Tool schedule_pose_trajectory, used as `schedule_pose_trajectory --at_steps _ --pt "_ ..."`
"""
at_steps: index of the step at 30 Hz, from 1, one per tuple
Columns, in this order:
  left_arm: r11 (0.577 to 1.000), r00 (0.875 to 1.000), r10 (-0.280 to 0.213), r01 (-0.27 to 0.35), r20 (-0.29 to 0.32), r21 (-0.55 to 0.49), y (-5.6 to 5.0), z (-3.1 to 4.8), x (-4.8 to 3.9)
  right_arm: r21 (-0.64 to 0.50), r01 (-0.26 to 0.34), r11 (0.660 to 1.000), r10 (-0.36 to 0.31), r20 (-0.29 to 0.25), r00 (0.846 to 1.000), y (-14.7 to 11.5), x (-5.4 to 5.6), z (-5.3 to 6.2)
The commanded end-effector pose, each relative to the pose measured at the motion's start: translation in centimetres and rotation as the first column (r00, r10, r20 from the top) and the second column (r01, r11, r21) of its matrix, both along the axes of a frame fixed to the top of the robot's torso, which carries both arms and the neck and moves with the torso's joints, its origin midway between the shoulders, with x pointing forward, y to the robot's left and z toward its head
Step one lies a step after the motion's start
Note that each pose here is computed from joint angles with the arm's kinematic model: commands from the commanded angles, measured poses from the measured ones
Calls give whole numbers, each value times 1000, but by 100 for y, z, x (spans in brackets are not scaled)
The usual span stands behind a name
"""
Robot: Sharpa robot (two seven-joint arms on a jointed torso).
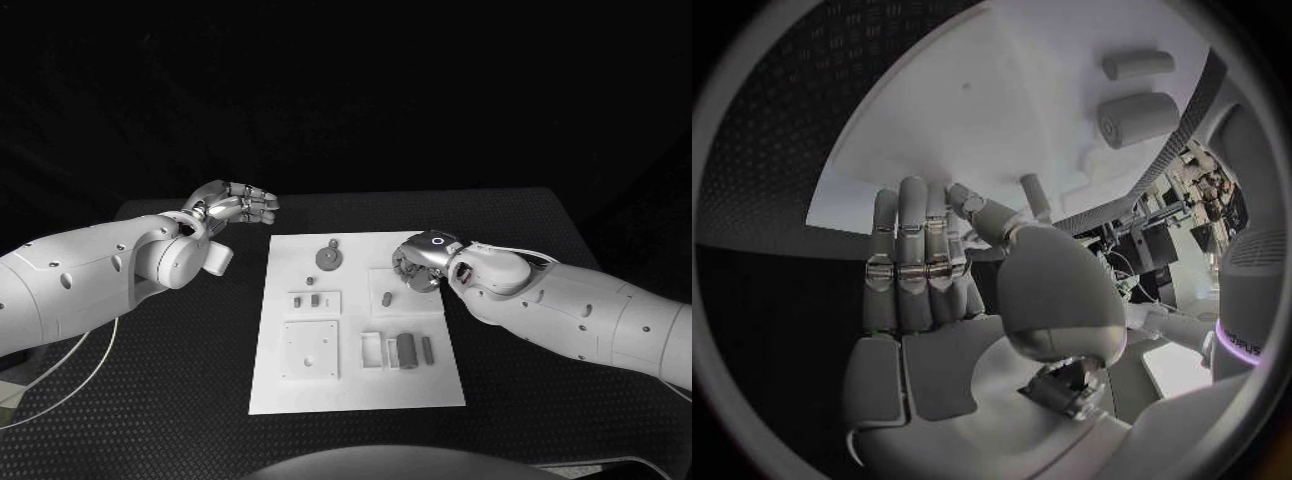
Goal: Assemble the parts on the task board
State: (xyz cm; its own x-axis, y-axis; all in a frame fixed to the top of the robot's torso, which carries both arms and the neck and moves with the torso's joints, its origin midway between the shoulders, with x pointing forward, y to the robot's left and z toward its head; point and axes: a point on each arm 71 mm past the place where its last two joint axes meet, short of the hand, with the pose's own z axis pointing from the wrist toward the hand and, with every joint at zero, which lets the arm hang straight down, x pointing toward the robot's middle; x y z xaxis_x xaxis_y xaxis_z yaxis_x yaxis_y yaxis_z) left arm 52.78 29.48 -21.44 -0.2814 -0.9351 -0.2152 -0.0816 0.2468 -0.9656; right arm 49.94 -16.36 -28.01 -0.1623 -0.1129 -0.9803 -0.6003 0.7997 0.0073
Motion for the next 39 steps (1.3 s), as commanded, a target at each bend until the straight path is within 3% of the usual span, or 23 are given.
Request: schedule_pose_trajectory --at_steps 1,14,23,34,39 --pt "1000 1000 -7 7 10 1 -10 13 4 4 -6 1000 6 10 1000 17 -5 27" --pt "1000 1000 -7 7 10 3 -6 11 9 33 0 999 -1 36 999 18 30 192" --pt "1000 1000 -7 7 9 3 1 12 7 23 1 1000 -1 21 1000 -3 25 203" --pt "1000 1000 -7 7 8 3 -3 11 5 43 -33 999 32 22 999 99 -64 274" --pt "1000 1000 -7 7 9 3 -3 12 5 61 -65 996 64 23 998 208 -152 320"
